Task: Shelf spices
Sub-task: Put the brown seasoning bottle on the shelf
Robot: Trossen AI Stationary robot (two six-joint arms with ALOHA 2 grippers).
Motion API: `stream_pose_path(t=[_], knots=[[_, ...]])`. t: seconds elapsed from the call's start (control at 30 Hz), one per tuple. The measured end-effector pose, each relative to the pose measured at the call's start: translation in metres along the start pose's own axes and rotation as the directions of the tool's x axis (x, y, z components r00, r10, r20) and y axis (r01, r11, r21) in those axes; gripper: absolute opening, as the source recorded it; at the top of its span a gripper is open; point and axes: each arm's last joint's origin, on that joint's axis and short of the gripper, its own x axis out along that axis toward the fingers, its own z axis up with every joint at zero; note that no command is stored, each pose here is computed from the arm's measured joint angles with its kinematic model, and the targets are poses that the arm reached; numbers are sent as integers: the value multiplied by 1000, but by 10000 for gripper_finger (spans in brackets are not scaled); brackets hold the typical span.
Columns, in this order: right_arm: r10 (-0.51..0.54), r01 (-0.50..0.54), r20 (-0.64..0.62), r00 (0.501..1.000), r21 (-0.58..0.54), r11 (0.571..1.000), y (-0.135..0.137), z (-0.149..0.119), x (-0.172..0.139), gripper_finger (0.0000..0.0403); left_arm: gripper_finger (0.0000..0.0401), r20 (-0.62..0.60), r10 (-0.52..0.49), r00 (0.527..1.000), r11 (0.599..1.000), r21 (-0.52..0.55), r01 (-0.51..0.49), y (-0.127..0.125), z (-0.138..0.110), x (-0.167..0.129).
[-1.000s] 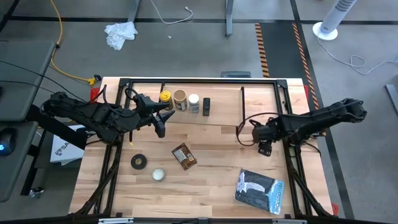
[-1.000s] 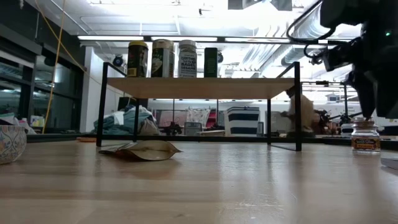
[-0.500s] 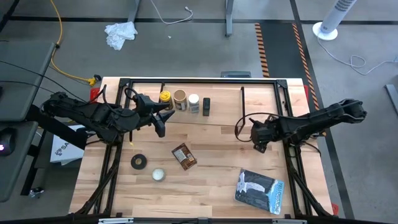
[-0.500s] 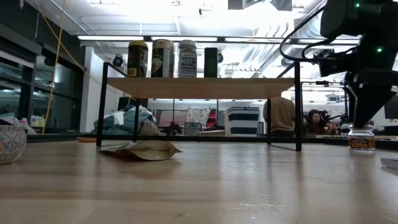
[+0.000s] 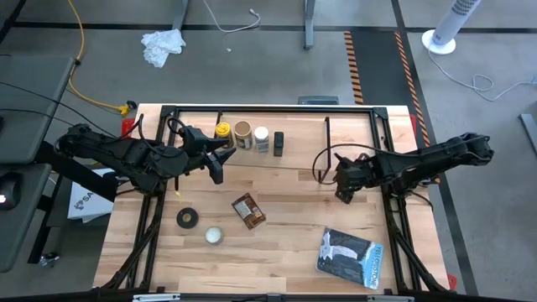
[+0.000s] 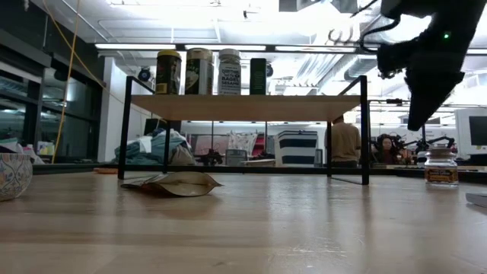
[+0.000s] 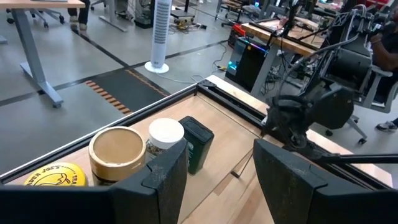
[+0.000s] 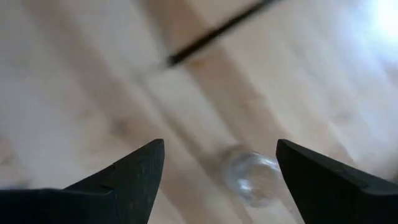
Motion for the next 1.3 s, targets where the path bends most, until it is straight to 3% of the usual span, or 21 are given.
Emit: stream_pose_path(t=[0.1,0.23,0.37,0.5,0.83,1.1,1.2,1.3], knots=[[-81,85,-35,996,146,986,-9,-2,1,307,179,0,-1,1000,1000,0,1,0,0,0],[-115,154,-130,985,341,927,-20,-9,12,307,179,-4,-5,1000,1000,0,5,0,0,0],[-96,140,-125,988,419,897,-22,-10,21,307,179,-4,-6,1000,1000,-4,6,0,0,0],[-45,101,-138,989,434,895,-21,-8,22,307,179,-5,-8,1000,1000,-17,8,0,0,0],[-67,174,-231,971,480,860,-24,-5,34,307,179,-11,-14,1000,1000,-16,14,0,0,0],[-70,192,-278,958,438,878,-16,-1,51,303,179,-11,-15,1000,1000,-15,15,0,-1,0],[-86,206,-300,950,394,896,-15,-1,56,275,179,-12,-15,1000,1000,-15,15,0,-1,0],[-85,200,-313,946,357,912,-14,-1,58,214,179,-21,-29,999,999,-15,29,-1,-1,0]])
